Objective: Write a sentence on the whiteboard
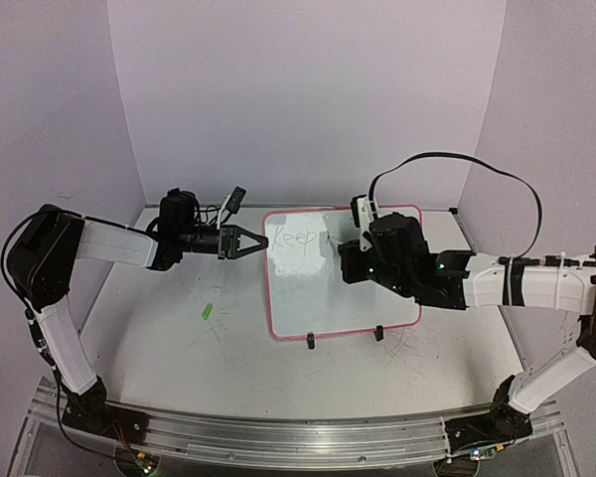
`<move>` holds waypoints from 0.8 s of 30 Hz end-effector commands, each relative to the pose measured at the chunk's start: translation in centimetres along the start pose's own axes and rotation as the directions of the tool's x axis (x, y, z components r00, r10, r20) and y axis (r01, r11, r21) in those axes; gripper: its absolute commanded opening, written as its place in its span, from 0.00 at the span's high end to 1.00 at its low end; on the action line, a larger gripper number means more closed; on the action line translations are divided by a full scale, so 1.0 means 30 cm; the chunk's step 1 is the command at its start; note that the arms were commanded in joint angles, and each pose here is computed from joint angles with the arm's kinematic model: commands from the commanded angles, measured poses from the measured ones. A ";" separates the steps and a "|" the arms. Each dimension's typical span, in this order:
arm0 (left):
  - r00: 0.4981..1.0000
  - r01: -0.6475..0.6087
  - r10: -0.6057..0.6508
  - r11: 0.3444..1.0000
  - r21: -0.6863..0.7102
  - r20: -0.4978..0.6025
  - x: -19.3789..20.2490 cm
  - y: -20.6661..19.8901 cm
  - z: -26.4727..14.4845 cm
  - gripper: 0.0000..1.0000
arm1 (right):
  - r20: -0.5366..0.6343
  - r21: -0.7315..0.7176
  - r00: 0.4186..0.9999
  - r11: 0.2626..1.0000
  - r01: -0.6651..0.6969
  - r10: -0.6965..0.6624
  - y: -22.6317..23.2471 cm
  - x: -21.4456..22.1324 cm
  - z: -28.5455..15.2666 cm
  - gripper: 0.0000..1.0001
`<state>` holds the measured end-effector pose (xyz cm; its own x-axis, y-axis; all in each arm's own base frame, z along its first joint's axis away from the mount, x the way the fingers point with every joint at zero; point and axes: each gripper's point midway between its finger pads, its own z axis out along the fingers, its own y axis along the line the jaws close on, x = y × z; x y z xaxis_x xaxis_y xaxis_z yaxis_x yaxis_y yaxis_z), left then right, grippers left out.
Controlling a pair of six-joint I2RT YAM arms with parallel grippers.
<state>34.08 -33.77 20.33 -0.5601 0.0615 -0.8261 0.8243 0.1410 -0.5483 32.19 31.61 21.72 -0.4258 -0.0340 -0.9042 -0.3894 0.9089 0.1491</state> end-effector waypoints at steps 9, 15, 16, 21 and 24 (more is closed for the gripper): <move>0.997 -0.072 0.072 0.997 0.033 0.020 -0.062 -0.058 -0.009 1.00 | 0.072 0.109 0.997 0.993 -0.036 0.028 -0.066 -0.076 -0.003 1.00; 0.997 -0.073 0.073 0.997 0.033 0.020 -0.062 -0.057 -0.009 1.00 | 0.053 0.102 0.998 0.994 -0.042 0.037 -0.074 -0.055 -0.020 1.00; 0.997 -0.073 0.072 0.997 0.033 0.020 -0.062 -0.057 -0.009 1.00 | 0.045 0.095 0.998 0.995 -0.040 0.036 -0.071 -0.047 -0.020 1.00; 0.997 -0.072 0.071 0.997 0.033 0.019 -0.061 -0.057 -0.009 1.00 | 0.007 0.068 0.999 0.997 -0.036 0.035 -0.061 -0.005 -0.018 1.00; 0.997 -0.074 0.073 0.997 0.033 0.020 -0.063 -0.058 -0.010 1.00 | -0.005 0.060 0.999 0.997 -0.043 0.043 -0.061 0.014 -0.021 1.00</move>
<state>34.08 -33.76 20.24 -0.5585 0.0643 -0.8270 0.8254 0.1425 -0.5463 32.53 30.81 21.98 -0.4210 -0.0026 -0.9070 -0.3426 0.9264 0.1563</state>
